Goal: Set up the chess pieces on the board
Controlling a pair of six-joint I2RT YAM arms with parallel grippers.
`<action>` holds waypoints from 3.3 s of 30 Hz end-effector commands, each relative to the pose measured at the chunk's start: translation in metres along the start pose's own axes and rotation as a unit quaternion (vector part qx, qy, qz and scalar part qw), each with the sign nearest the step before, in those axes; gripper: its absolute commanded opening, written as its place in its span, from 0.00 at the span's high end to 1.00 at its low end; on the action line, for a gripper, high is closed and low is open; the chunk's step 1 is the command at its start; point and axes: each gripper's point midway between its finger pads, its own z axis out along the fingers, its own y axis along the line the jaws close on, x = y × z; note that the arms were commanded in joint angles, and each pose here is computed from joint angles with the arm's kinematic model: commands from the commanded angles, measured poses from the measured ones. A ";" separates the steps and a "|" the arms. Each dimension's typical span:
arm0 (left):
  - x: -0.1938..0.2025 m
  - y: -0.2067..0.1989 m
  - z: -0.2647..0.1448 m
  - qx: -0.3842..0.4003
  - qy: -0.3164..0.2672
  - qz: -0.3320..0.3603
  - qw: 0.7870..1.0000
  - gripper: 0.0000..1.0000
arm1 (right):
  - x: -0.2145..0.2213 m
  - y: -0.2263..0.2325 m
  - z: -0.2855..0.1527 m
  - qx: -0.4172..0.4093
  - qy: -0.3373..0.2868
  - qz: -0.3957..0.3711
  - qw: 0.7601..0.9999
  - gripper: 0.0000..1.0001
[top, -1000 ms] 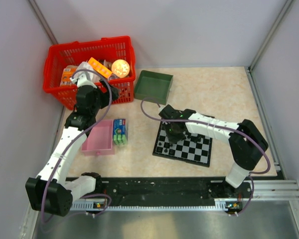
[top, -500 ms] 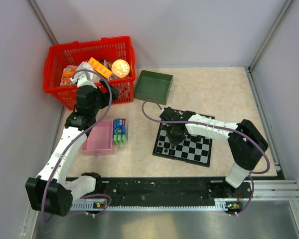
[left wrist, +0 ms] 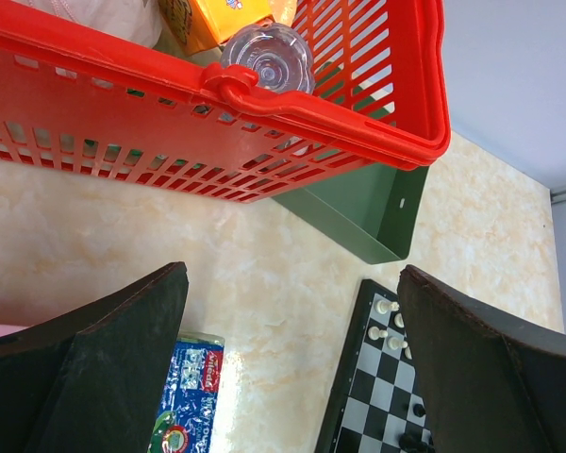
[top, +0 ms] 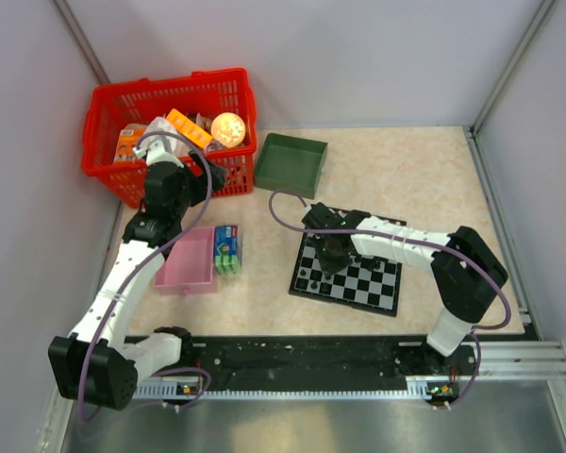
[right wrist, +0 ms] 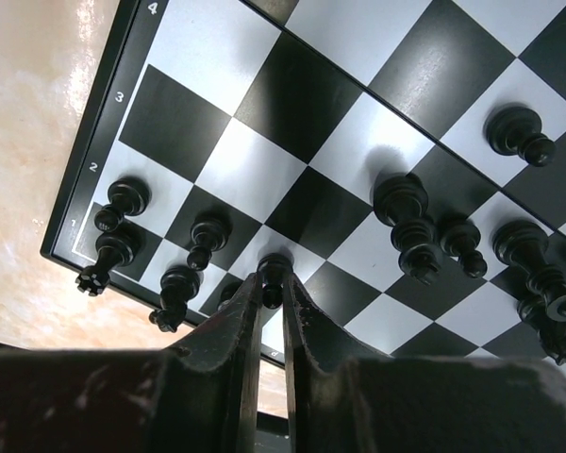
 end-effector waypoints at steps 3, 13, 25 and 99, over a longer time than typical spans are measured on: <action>-0.009 -0.008 0.000 0.018 -0.018 -0.005 1.000 0.02 | -0.005 0.010 -0.007 -0.024 -0.016 -0.010 1.000 0.83; -0.011 -0.010 0.000 0.022 -0.019 -0.005 1.000 0.02 | -0.032 0.009 -0.038 -0.024 -0.062 -0.004 0.998 0.73; -0.011 -0.011 0.002 0.023 -0.017 -0.006 1.000 0.02 | -0.060 -0.088 -0.081 0.042 -0.146 0.114 0.982 0.63; -0.010 -0.009 0.002 0.019 -0.015 -0.005 1.000 0.02 | -0.056 -0.035 -0.011 0.004 -0.033 0.014 0.999 0.72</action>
